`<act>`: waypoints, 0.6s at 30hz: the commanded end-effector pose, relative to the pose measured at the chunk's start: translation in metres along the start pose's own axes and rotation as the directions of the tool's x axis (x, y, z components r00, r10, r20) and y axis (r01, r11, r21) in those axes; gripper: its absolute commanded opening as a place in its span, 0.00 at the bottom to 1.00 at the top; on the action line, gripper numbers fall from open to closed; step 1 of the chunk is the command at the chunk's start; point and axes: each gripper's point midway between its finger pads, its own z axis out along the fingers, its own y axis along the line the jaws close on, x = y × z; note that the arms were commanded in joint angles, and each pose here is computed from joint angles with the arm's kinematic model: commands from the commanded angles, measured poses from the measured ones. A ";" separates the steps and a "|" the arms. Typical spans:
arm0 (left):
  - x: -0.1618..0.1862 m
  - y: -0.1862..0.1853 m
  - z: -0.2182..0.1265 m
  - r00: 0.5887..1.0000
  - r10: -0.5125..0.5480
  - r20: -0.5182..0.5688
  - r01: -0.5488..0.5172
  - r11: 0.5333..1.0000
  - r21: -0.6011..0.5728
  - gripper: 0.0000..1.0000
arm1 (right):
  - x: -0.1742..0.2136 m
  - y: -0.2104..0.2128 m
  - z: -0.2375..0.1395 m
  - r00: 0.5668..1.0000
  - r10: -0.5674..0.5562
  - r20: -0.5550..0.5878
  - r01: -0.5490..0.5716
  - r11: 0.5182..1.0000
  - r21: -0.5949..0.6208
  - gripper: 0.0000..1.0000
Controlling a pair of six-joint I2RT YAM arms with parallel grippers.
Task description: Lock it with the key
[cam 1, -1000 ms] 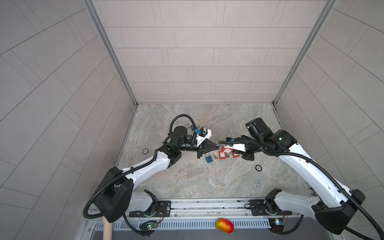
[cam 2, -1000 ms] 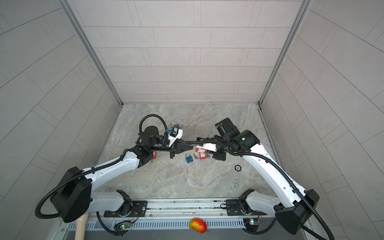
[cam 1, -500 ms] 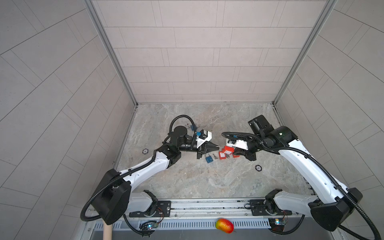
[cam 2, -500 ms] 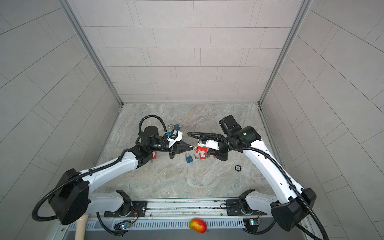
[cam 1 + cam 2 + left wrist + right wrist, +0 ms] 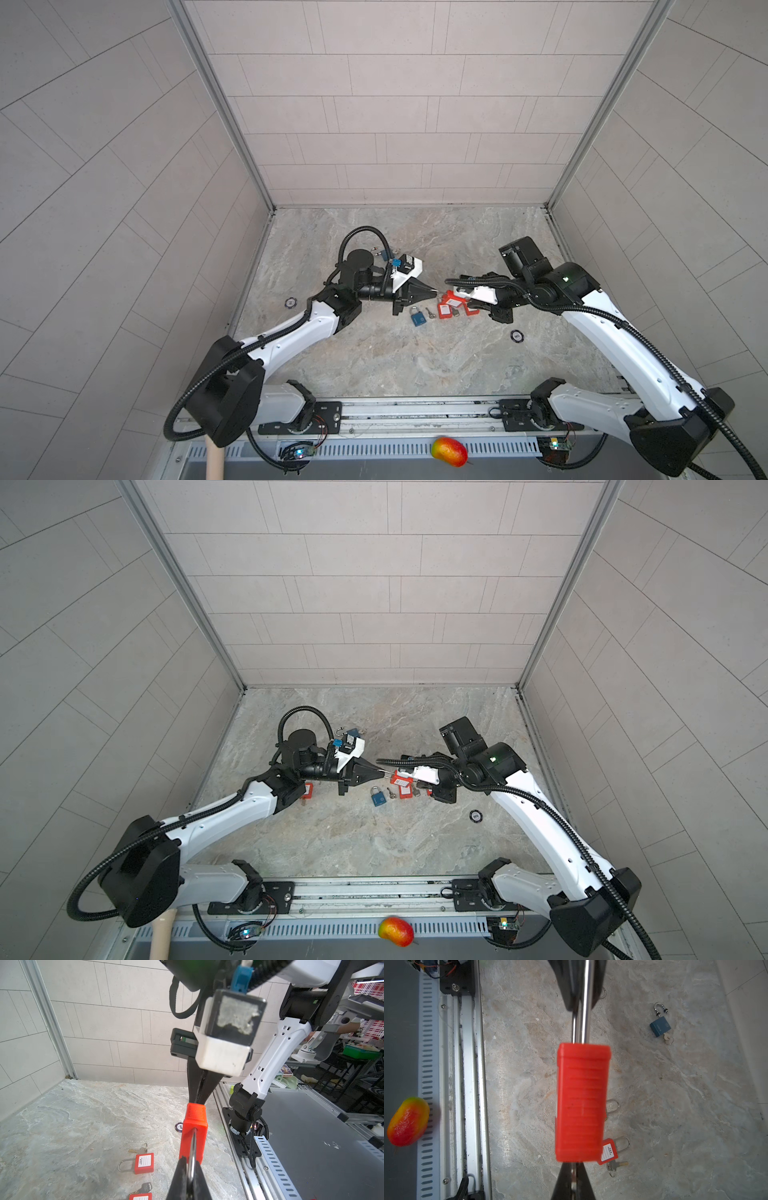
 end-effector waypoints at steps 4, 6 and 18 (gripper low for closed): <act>-0.014 0.001 -0.007 1.000 -0.003 0.008 0.003 1.000 -0.012 0.00 | 0.014 -0.001 -0.007 0.996 -0.044 -0.082 0.050 0.996 0.068 0.00; -0.014 -0.001 -0.009 0.999 0.042 0.003 -0.041 0.999 -0.020 0.00 | 0.011 0.008 -0.008 0.999 -0.008 -0.042 0.008 1.000 0.018 0.00; -0.013 -0.001 -0.020 0.974 0.220 -0.051 -0.224 0.970 -0.093 0.00 | 0.012 0.027 -0.001 0.988 0.154 0.015 -0.149 0.972 -0.182 0.00</act>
